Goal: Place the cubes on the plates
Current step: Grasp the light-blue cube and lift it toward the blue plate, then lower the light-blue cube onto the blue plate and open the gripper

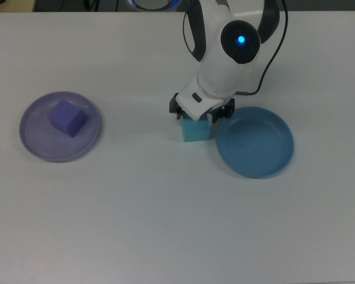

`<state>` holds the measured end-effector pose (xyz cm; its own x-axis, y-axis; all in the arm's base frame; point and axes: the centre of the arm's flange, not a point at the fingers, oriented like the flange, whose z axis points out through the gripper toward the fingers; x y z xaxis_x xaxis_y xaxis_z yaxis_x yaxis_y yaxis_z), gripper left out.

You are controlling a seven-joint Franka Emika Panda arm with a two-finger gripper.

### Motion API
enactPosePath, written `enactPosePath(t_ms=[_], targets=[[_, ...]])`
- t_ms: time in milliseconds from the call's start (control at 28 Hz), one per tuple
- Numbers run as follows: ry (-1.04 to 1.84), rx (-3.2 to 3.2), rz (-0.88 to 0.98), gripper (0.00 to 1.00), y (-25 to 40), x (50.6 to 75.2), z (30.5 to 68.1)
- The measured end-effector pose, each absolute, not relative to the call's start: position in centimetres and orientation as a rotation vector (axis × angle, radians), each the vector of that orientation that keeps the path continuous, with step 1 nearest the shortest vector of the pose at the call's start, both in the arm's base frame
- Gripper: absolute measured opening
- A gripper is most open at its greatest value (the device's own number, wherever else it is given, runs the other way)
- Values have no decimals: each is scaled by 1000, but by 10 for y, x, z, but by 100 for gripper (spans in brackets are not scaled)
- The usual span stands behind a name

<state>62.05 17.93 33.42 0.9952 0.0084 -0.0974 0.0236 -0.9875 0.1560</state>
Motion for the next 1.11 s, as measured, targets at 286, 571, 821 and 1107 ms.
enactPosePath(t_ms=[286, 571, 821, 1107], targets=[[-3, 2975, -124, 79, 181, 626, 336], [-23, 2991, -61, 65, 181, 632, 359], [-40, 3009, 5, 65, 181, 630, 399], [-65, 3038, 40, 65, 222, 622, 412]])
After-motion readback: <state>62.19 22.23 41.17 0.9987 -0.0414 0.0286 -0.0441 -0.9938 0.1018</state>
